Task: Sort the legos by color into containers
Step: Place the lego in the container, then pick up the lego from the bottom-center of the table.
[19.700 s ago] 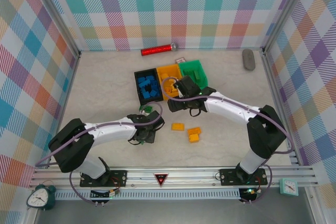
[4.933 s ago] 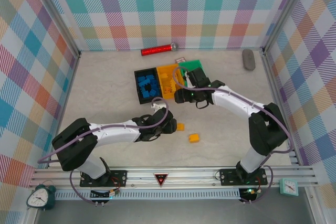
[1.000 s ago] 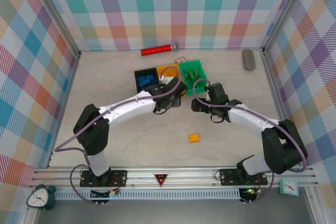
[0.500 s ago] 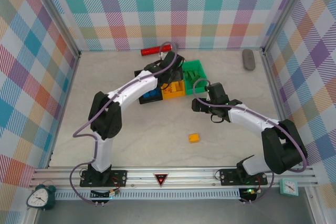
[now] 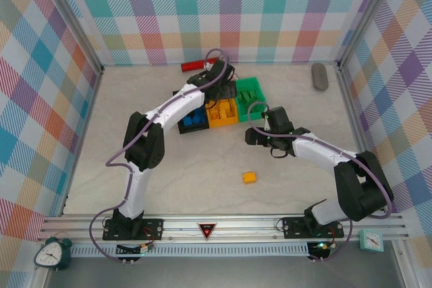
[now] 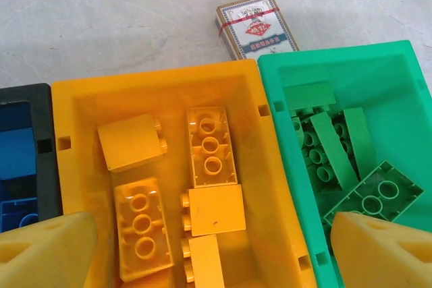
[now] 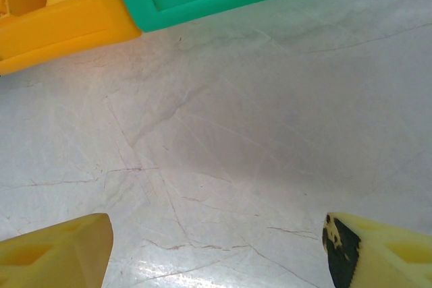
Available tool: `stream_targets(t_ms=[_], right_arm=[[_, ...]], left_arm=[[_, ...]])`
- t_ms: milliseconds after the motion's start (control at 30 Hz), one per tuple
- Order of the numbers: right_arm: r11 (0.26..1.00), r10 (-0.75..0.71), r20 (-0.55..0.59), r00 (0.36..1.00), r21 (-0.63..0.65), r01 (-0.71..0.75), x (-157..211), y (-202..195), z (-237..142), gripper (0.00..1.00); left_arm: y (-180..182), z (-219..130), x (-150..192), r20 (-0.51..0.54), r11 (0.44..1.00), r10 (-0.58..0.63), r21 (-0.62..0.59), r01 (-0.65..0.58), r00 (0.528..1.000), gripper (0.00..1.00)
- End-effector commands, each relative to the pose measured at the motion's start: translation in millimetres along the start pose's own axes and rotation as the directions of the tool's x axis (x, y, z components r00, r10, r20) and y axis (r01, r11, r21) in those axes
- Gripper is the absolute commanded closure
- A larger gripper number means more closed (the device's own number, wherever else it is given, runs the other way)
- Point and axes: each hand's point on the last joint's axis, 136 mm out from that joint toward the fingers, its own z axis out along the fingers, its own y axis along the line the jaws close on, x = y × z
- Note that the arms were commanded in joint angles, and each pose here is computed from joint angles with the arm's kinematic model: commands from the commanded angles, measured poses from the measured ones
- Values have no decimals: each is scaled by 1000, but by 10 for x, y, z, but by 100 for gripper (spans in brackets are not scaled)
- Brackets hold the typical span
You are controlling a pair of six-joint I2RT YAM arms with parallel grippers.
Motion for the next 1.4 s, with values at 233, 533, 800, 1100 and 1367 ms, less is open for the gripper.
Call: stream_targets(t_ms=[233, 533, 800, 1100, 1367], right_arm=[[997, -47, -226, 973, -64, 33, 637, 145, -212, 18], [998, -57, -379, 924, -14, 55, 1268, 198, -489, 18], [997, -59, -419, 906, 21, 74, 1428, 299, -572, 18], [989, -109, -445, 889, 45, 144, 1465, 454, -411, 20], [976, -128, -448, 885, 101, 192, 1483, 417, -259, 25]], left_arm=[[105, -455, 156, 46, 992, -51, 116, 45, 998, 12], [282, -675, 395, 69, 981, -105, 172, 92, 992, 12], [483, -845, 561, 92, 981, -112, 166, 96, 989, 12], [745, -960, 760, 93, 990, -97, 113, 86, 991, 13], [980, -1013, 907, 101, 996, -84, 46, 79, 991, 12]])
